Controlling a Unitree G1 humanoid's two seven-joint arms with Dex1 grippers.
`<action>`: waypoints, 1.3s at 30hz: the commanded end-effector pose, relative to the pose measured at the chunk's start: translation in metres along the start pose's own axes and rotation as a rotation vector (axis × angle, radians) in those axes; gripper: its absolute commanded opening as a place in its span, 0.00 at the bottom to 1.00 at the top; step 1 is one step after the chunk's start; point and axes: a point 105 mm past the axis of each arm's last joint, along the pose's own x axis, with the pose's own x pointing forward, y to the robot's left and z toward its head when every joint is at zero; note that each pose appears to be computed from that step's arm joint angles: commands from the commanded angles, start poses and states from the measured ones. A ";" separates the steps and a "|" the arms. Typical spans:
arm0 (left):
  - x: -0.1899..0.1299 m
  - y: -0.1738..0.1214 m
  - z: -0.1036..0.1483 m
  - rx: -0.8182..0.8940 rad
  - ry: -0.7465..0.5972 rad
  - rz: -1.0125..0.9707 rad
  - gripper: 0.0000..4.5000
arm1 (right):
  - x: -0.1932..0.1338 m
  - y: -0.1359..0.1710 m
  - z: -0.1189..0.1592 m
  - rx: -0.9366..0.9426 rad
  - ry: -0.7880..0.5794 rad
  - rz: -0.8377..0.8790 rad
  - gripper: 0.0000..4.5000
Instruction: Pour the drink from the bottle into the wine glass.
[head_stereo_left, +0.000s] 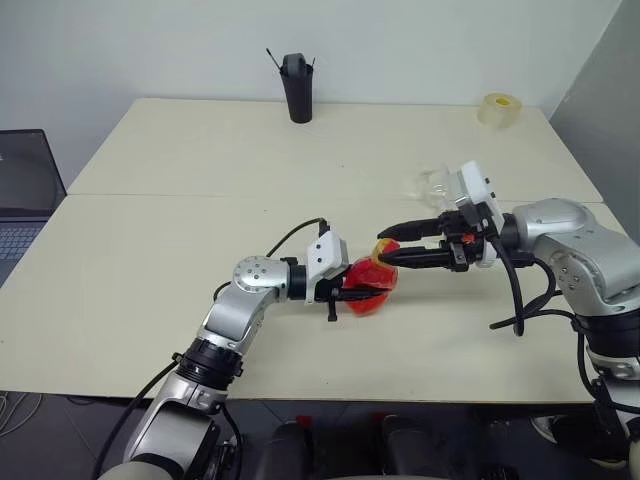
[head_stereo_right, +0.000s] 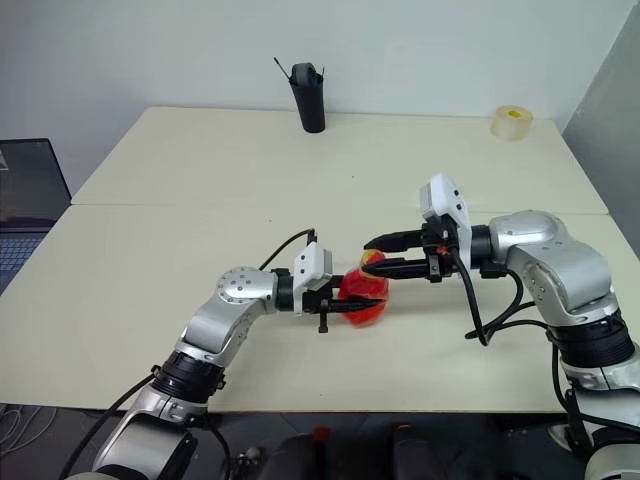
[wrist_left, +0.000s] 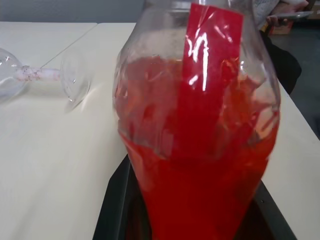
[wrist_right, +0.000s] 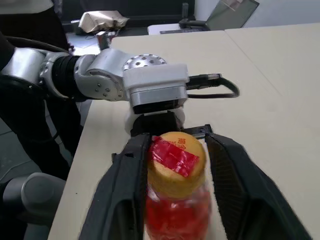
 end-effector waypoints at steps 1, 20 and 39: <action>-0.001 -0.001 0.019 0.056 -0.056 -0.017 0.20 | -0.008 0.006 0.030 -0.057 -0.083 -0.048 0.73; 0.008 0.015 0.035 0.080 -0.173 0.111 0.20 | -0.001 0.036 0.038 0.066 -0.174 -0.554 1.00; 0.010 0.014 0.037 0.078 -0.189 0.109 0.20 | 0.007 0.032 0.018 0.141 -0.128 -0.630 0.28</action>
